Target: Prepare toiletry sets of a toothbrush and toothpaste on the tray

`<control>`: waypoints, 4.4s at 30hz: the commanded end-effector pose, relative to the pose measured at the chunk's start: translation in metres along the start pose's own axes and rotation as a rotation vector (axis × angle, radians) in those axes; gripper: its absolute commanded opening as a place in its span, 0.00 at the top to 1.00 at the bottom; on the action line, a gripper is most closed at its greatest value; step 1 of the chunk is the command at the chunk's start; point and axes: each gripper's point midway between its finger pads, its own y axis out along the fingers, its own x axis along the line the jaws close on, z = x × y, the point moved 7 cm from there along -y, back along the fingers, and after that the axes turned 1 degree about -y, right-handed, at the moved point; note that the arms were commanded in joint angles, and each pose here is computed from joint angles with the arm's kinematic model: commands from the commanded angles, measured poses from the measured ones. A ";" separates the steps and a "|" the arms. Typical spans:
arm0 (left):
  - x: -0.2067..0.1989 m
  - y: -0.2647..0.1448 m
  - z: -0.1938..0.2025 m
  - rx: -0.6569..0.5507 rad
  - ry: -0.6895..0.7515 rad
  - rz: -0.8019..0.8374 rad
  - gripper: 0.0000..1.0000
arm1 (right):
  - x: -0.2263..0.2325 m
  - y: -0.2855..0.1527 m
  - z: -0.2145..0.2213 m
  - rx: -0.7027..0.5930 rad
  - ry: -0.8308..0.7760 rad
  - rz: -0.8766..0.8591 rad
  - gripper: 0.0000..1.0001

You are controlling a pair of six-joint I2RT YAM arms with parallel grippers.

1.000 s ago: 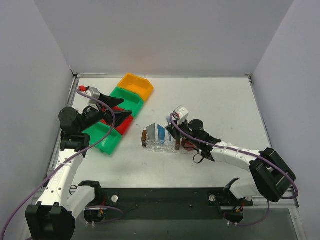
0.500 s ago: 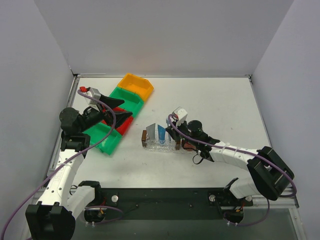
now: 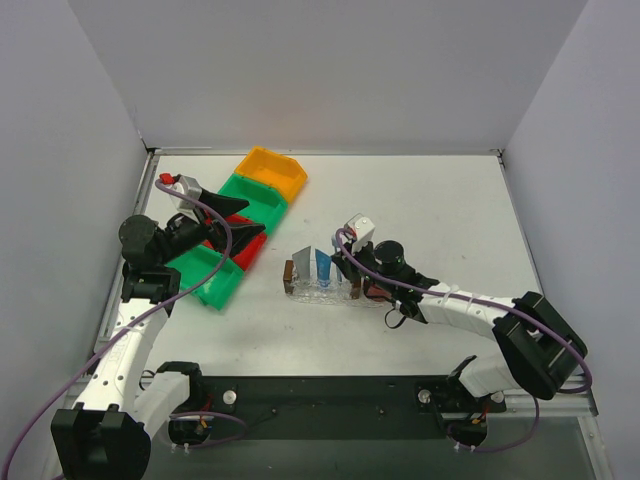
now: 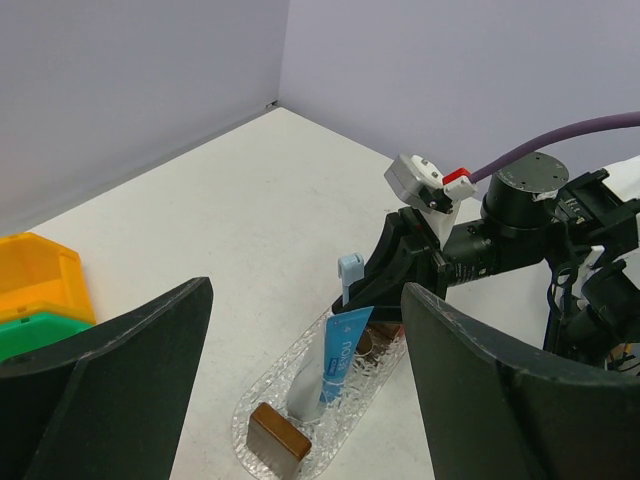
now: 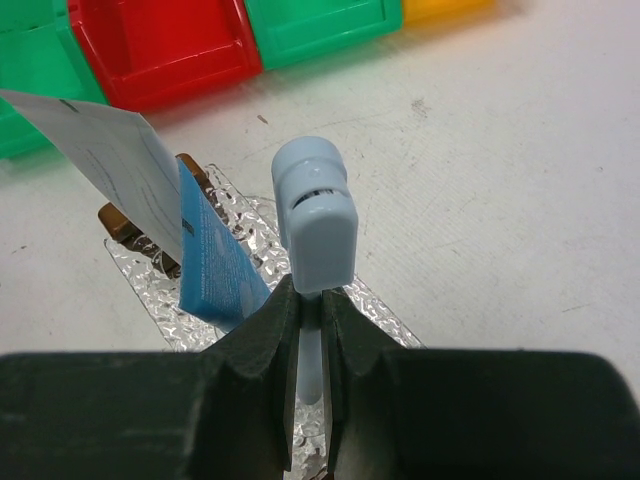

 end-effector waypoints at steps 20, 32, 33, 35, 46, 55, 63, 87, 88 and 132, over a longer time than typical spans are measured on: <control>-0.005 -0.003 -0.007 -0.014 0.054 0.021 0.13 | 0.002 0.003 -0.012 -0.069 -0.011 -0.010 0.85; -0.005 -0.003 -0.005 -0.011 0.050 0.021 0.13 | 0.000 0.003 -0.013 -0.068 -0.015 -0.001 0.89; -0.004 -0.003 -0.005 -0.012 0.051 0.020 0.13 | 0.000 0.003 -0.013 -0.066 -0.013 0.001 0.91; -0.005 -0.003 -0.005 -0.011 0.050 0.021 0.13 | 0.000 0.003 -0.013 -0.065 -0.013 0.002 0.92; -0.006 -0.004 -0.008 -0.013 0.063 0.023 0.13 | -0.012 -0.010 -0.042 -0.091 -0.026 0.050 0.91; 0.002 -0.002 -0.009 0.000 0.063 -0.040 0.13 | -0.015 -0.063 -0.097 -0.028 -0.126 0.006 0.79; 0.008 -0.005 -0.009 0.027 0.092 -0.094 0.13 | 0.003 -0.115 -0.069 0.219 -0.211 -0.177 0.57; 0.019 -0.012 0.009 0.111 0.130 -0.157 0.12 | 0.051 -0.081 0.062 0.869 -0.371 -0.357 0.58; 0.019 -0.012 0.010 0.114 0.132 -0.156 0.12 | 0.053 -0.079 0.063 0.868 -0.385 -0.357 0.58; 0.012 -0.015 0.016 0.144 0.150 -0.102 0.12 | 0.038 -0.074 0.079 1.003 -0.457 -0.213 0.84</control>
